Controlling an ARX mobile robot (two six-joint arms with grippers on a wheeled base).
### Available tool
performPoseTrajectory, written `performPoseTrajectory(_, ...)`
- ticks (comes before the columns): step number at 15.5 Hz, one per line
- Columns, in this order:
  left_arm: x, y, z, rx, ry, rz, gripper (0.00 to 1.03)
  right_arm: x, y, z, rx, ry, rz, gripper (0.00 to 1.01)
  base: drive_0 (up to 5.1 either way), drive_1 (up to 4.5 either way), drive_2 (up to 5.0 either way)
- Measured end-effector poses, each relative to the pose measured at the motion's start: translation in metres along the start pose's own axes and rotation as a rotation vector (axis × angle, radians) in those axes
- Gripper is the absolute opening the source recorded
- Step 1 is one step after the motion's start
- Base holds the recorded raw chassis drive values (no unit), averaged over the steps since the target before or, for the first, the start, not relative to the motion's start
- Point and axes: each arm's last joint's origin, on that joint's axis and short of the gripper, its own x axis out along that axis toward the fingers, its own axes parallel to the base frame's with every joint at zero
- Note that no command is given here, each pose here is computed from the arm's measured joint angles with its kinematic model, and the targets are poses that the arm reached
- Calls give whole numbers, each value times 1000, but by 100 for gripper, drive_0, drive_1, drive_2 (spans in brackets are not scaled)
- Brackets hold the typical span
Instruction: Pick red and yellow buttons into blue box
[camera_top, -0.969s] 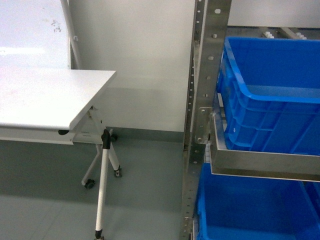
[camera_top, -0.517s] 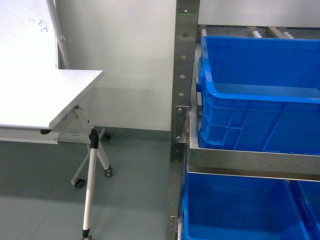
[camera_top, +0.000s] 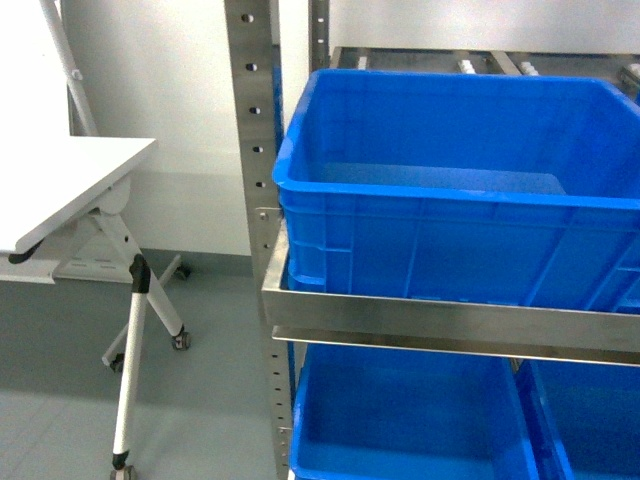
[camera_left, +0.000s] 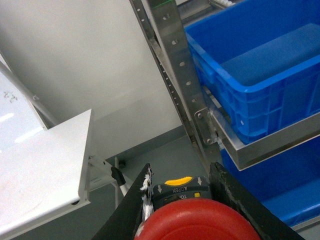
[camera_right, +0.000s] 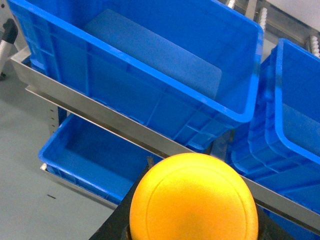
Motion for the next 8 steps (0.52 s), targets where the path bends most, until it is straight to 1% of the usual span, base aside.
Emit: performPoseTrajectory(8, 0, 0, 0, -1, 2, -2, 29, 0, 0, 0, 0, 0, 0, 28, 479, -234, -234)
